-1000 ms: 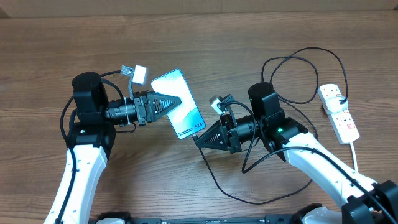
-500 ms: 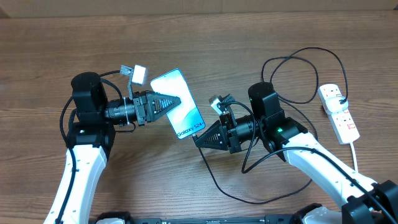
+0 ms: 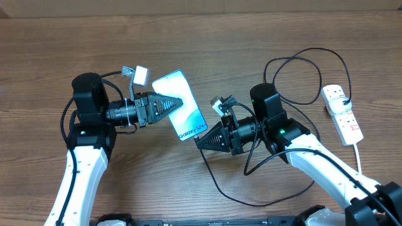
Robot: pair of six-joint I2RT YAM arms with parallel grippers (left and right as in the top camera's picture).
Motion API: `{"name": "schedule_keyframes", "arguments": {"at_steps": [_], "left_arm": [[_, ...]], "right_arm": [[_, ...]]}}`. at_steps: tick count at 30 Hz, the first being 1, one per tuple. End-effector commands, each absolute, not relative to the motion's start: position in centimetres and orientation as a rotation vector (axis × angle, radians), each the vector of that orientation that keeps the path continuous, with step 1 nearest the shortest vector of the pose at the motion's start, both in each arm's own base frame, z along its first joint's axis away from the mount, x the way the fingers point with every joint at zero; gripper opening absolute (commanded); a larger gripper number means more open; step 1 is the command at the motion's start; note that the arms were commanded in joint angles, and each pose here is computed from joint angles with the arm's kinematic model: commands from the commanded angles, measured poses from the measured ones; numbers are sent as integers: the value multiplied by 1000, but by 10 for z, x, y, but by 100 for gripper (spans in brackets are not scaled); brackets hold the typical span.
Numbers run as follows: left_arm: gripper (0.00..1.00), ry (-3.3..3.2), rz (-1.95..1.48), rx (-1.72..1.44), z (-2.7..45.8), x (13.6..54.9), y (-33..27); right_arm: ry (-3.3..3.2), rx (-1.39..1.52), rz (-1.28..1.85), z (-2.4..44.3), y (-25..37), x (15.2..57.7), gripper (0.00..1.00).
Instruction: Plug charger to phone and switch on socket
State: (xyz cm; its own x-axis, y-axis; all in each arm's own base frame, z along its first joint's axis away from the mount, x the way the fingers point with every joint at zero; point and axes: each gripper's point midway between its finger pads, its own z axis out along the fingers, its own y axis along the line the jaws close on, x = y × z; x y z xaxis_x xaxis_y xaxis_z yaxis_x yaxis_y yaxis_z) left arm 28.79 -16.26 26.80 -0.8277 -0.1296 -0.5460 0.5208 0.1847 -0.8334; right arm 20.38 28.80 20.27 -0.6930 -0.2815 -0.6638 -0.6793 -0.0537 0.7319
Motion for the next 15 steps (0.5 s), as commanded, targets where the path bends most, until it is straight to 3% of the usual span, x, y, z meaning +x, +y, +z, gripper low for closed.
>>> {"name": "schedule_keyframes", "arguments": {"at_steps": [1,15], "left_arm": [[4,1930,-1761,452,277,275,-167],[4,1879,-1789,562,275,261,-169]], "right_arm": [[1930,-1010,1778,199,288,208,4],[1874,-1011,1768,209,291,214,4]]}}
